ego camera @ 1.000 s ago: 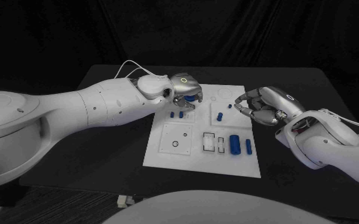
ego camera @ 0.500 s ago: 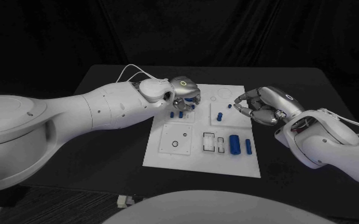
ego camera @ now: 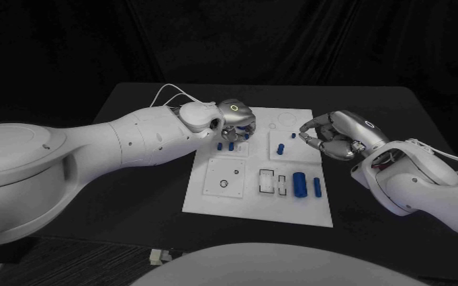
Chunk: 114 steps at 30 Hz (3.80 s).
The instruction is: Assemble the parts on the task board
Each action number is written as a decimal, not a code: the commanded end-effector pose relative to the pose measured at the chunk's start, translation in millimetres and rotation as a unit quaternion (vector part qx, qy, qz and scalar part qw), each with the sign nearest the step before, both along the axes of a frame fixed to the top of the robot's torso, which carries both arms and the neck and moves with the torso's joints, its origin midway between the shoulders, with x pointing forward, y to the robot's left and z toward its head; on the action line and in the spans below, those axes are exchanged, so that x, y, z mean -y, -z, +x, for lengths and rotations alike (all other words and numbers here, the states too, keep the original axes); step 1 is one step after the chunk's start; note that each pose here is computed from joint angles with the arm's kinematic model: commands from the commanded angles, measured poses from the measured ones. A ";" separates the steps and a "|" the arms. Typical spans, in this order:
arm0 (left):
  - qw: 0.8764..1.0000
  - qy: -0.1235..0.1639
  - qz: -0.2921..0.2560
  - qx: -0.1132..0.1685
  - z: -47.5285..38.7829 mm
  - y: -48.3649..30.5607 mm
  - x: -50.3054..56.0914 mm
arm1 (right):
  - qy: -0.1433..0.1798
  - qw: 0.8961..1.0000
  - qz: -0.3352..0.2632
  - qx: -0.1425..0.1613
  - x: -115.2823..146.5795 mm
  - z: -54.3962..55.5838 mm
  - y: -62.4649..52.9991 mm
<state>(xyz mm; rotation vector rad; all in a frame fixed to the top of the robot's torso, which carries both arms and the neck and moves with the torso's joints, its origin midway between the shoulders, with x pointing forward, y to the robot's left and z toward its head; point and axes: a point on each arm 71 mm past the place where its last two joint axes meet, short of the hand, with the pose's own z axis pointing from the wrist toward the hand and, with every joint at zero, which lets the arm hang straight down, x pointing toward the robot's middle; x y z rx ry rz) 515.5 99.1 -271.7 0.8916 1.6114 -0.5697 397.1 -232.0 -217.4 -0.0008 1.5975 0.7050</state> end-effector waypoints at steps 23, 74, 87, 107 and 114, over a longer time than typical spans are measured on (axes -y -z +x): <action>1.000 0.013 -0.011 0.003 -4.1 9.8 1.4 | 0.007 1.000 -0.005 -0.007 2.1 -0.6 1.7; 0.999 0.007 -0.024 0.030 -7.5 -25.4 -54.8 | 0.011 1.000 -0.013 -0.020 2.9 1.0 8.5; 1.000 0.000 -0.015 0.015 -9.4 -15.1 -54.9 | 0.010 1.000 -0.015 -0.025 2.0 0.2 10.9; 1.000 -0.006 -0.020 0.019 -9.6 -7.9 -54.5 | 0.009 0.999 -0.016 -0.034 1.8 -3.0 16.1; 0.999 -0.005 -0.028 0.027 -9.9 -9.0 -54.0 | 0.010 0.999 -0.017 -0.036 2.3 -3.8 17.6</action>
